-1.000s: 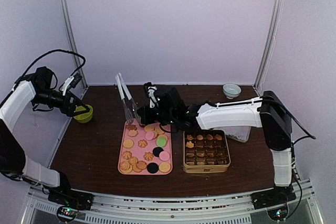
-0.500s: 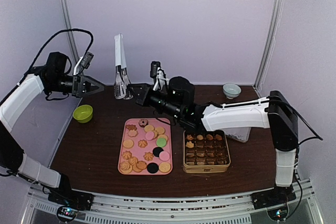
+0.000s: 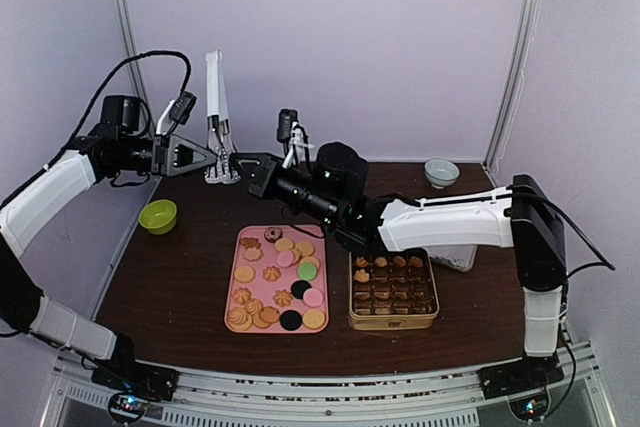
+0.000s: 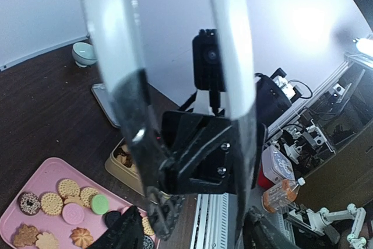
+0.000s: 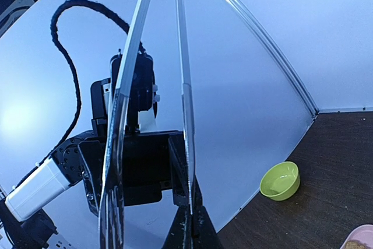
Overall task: Pack the cookies
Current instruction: Pass from the right arm to the left
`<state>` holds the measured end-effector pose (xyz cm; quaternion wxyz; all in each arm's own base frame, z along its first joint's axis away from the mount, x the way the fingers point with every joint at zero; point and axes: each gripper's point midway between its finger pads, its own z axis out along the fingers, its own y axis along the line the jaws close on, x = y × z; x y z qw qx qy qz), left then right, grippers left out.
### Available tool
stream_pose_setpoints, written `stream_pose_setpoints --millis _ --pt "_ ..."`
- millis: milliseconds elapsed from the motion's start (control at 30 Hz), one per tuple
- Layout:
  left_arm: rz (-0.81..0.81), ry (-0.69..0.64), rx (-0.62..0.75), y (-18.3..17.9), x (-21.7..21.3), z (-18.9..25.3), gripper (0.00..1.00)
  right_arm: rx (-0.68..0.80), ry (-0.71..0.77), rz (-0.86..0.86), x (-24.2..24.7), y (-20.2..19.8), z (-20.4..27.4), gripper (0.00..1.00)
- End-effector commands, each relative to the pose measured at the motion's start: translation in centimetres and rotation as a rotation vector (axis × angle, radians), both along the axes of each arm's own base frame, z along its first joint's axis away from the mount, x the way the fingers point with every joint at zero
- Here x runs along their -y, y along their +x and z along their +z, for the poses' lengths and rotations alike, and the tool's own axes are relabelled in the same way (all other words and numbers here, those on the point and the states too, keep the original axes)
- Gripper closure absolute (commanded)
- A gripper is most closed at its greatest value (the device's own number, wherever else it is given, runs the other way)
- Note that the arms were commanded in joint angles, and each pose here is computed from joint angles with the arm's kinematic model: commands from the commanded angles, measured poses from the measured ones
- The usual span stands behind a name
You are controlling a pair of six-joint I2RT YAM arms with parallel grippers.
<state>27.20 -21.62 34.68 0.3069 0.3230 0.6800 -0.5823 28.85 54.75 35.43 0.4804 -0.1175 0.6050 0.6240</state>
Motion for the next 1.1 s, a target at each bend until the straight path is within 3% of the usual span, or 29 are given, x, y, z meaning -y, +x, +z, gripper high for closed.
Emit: stream_pose_setpoints --millis 0,333,400,467,600,867,1067 --pt "-0.073 -0.054 0.048 -1.9 0.9 2.2 0.44 0.059 0.077 0.009 0.1 -0.4 2.9 1.0" --pt "-0.125 -0.08 0.021 -3.5 0.9 3.2 0.47 0.084 0.067 -0.01 0.8 -0.6 2.6 1.0" --pt "-0.127 -0.08 0.029 -3.9 0.8 3.6 0.41 0.095 0.057 -0.024 1.2 -0.6 2.5 1.0" --pt "-0.12 -0.076 0.044 -4.2 0.7 3.9 0.29 0.106 0.049 -0.039 1.8 -0.5 2.6 1.0" --pt "-0.1 -0.059 0.053 -4.3 0.6 3.8 0.21 0.123 0.044 -0.062 2.7 -0.4 3.0 1.0" --pt "-0.034 0.042 0.105 -4.1 0.1 3.0 0.18 0.129 0.058 -0.093 4.5 0.1 3.3 1.0" --pt "-0.061 0.027 0.092 -4.6 0.2 2.8 0.19 0.127 0.061 -0.085 4.3 0.2 3.2 1.0"
